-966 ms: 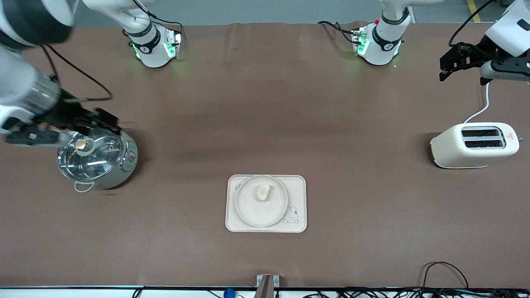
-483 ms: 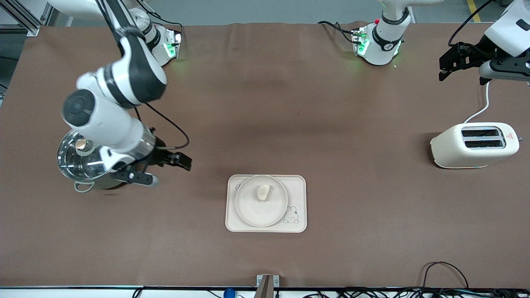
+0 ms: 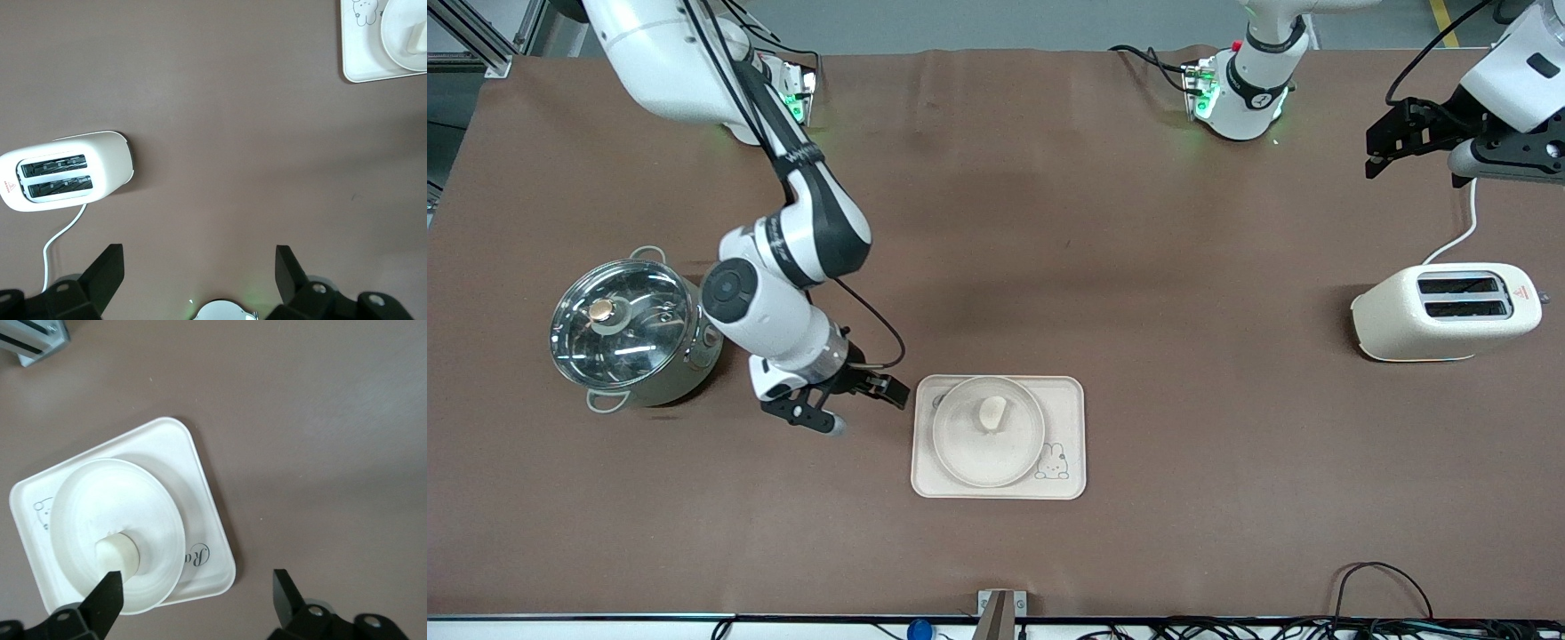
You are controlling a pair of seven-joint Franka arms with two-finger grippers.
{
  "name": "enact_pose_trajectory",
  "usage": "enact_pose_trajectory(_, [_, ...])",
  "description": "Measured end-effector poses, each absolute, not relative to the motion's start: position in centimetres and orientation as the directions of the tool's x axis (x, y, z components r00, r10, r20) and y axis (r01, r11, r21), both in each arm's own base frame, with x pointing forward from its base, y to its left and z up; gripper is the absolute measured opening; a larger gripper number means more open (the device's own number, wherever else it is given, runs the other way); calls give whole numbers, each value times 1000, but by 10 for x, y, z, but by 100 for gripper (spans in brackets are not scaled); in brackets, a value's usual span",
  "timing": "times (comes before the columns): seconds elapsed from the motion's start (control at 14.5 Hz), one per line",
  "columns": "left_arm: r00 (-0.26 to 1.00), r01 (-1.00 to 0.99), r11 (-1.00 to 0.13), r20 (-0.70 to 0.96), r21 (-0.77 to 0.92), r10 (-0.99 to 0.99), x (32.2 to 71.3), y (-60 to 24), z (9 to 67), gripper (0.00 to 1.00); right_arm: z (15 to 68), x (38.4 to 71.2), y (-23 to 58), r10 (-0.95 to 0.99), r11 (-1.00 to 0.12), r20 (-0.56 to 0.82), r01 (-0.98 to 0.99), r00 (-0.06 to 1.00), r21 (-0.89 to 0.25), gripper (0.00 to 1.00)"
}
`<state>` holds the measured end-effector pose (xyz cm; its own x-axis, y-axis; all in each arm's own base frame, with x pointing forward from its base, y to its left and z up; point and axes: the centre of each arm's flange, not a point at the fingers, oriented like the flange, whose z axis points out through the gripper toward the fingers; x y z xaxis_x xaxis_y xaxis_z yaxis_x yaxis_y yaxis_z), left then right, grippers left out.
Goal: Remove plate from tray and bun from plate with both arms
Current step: 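Reach the right gripper over the pot to the plate rim, then lower the right gripper and close it on the white plate rim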
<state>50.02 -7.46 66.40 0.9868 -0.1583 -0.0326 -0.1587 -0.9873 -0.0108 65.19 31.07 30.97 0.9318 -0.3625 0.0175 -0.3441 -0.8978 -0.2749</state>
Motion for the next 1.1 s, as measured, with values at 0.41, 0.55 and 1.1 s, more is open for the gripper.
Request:
enact_pose_trajectory(0.41, [987,-157,-988,-28,-11,-156,500,-74,666,100,250,658,356,-375,-892,20,-354,927,-281,76])
enact_pose_trajectory(0.55, [987,-156,-988,-27,-11,-155,500,-73,666,100,239,658,358,-374,-893,22,-354,927,-280,59])
enact_pose_trajectory(1.1, [987,-157,-988,-26,-11,-156,502,-74,665,100,224,655,366,-370,-894,35,-346,928,-285,39])
